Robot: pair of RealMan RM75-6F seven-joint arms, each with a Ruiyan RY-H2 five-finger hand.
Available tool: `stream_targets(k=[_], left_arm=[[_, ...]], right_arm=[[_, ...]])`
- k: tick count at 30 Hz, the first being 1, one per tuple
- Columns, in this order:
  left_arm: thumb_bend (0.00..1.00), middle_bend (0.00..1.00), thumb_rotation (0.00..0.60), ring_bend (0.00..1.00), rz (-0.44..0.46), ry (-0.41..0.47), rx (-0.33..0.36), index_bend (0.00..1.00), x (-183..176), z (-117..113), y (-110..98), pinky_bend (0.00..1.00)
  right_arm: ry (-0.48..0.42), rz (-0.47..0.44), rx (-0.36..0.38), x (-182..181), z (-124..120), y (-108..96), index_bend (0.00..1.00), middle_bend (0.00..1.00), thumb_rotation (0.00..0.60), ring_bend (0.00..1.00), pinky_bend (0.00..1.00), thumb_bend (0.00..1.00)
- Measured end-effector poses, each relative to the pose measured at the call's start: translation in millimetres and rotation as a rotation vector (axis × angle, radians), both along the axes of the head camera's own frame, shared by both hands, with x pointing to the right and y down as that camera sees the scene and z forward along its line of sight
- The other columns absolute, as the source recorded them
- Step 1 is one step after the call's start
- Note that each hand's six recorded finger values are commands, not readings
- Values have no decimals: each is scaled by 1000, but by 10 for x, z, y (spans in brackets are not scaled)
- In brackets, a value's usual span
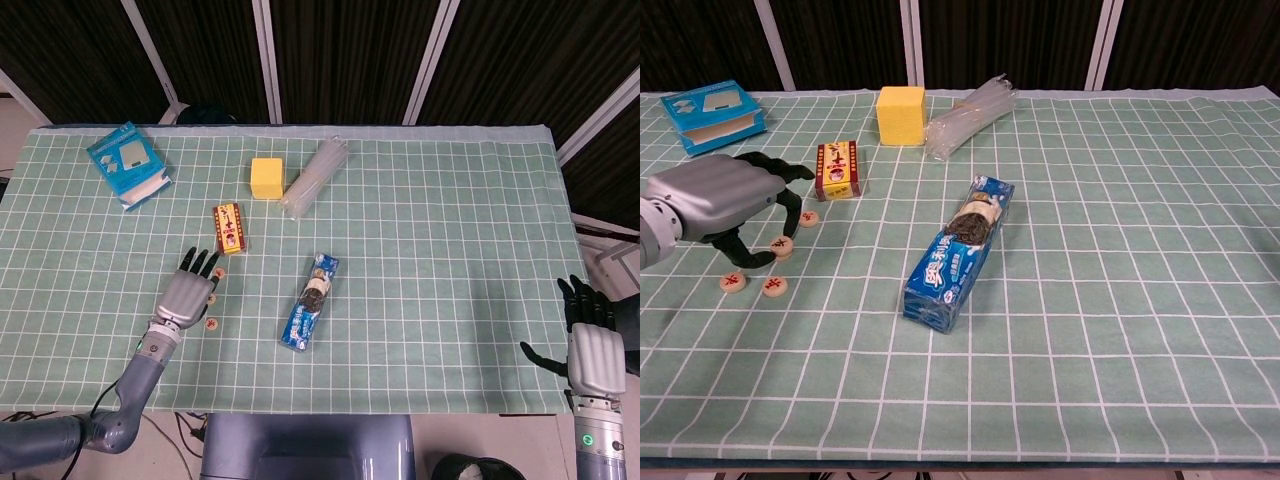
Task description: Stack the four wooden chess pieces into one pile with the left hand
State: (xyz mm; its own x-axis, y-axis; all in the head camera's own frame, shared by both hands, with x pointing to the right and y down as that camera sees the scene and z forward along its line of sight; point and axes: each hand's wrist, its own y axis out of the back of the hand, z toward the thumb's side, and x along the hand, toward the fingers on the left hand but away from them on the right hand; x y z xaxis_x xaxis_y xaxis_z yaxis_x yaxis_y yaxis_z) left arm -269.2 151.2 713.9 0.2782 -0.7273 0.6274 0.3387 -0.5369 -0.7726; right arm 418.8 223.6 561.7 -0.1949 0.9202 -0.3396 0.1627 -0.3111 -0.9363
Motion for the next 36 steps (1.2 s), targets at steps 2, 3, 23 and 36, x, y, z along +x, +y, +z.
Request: stream_targets(k=[2,3,23,36], left_arm=[[314,24,600,0,0,-2,2,459,1,-5,-5,0],[314,24,600,0,0,-3,4,457,2,-9,-10,0],[314,24,600,0,1,-20,-3,441,13,4,10,0],[314,23,600,0,19,2,20,408,108,-75,3,0]], right_arm=[[0,0,-1,0,2,1,0,11,600,0,0,233],[0,0,-2,1,3,2,0,11,600,0,0,232],[2,9,10,5,-5,-6,0,11,600,0,0,233],[2,7,7,-4,2,-4,0,12,600,0,0,233]])
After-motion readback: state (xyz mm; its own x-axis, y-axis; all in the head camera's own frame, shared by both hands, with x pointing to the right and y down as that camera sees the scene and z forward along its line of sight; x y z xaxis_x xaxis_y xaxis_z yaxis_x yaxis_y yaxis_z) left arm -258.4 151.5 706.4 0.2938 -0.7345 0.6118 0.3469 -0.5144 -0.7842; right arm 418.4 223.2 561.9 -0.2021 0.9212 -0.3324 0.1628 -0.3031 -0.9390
